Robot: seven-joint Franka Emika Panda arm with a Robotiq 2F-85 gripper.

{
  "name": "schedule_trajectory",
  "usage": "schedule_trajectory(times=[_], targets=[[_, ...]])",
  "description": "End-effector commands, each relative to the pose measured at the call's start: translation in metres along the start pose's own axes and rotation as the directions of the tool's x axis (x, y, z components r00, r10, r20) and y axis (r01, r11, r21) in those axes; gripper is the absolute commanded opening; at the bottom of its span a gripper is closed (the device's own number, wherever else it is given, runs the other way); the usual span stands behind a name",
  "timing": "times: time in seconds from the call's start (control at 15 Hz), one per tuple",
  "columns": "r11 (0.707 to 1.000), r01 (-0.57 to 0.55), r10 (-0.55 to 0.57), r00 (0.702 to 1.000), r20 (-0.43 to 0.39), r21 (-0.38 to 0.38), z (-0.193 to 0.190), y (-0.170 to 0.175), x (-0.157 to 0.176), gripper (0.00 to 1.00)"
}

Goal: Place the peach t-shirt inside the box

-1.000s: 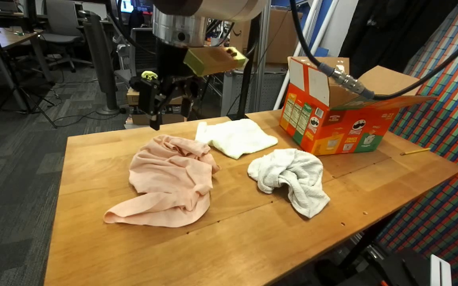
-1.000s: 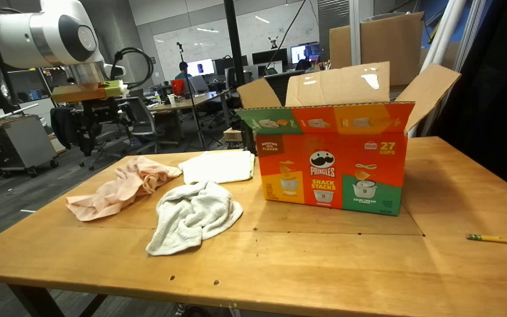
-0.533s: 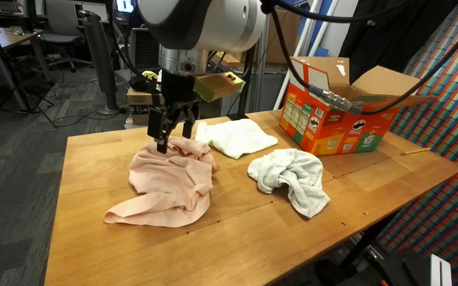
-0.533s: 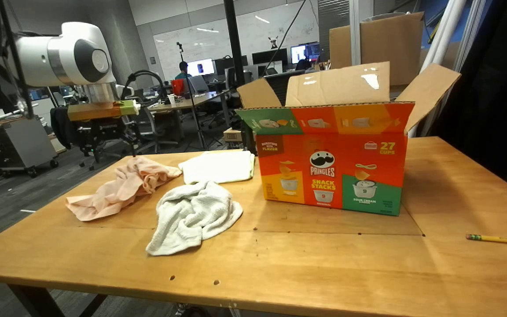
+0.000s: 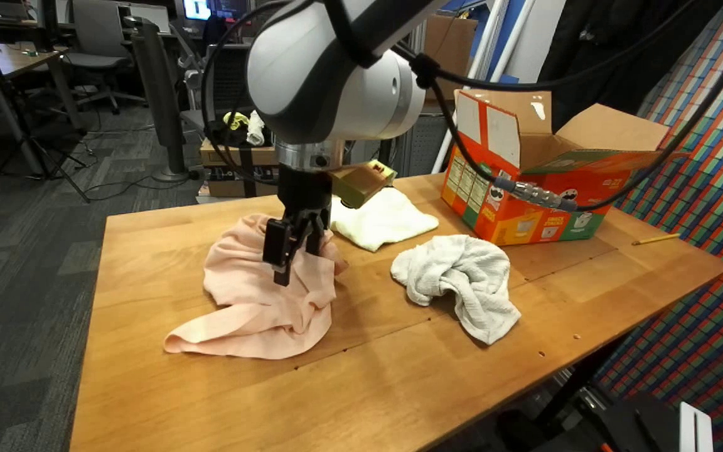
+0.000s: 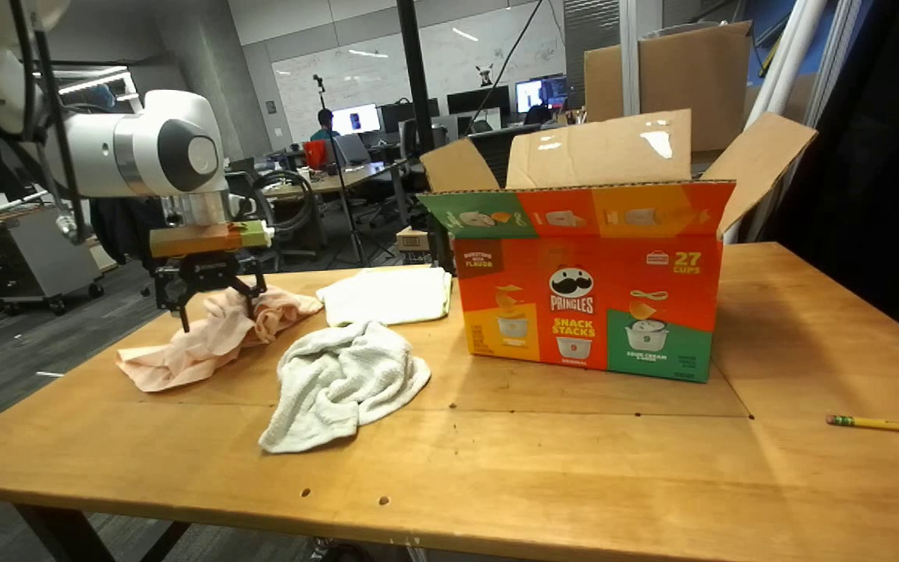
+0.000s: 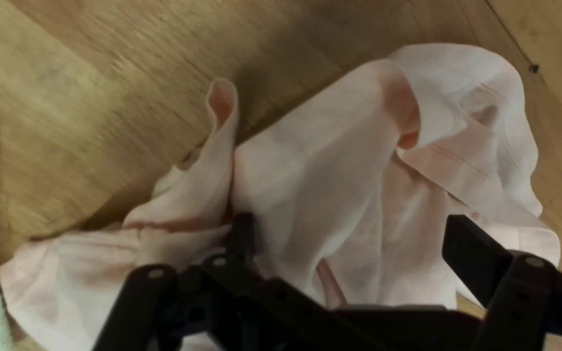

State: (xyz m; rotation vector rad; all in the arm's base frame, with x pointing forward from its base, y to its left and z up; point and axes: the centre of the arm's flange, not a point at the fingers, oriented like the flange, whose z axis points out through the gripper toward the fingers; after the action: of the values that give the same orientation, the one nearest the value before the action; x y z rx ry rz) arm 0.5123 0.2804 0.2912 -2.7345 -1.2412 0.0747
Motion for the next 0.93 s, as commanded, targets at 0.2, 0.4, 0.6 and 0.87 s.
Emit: schedule_trajectory(times=[0.2,0.4,0.6,0.87], targets=[[1.000,-0.009,0.009,1.000,0.002,0.016,0.021,0.016,-0.018,0.73],[1.000,-0.009,0.009,1.000,0.014,0.004,0.021,0.014,-0.024,0.49],[1.000,-0.012,0.012,0.999,0.029,0.000,0.015,0.010,-0.030,0.27],[0.999,-0.017,0.018,0.999,0.036,-0.029,-0.013,0.002,-0.042,0.00]])
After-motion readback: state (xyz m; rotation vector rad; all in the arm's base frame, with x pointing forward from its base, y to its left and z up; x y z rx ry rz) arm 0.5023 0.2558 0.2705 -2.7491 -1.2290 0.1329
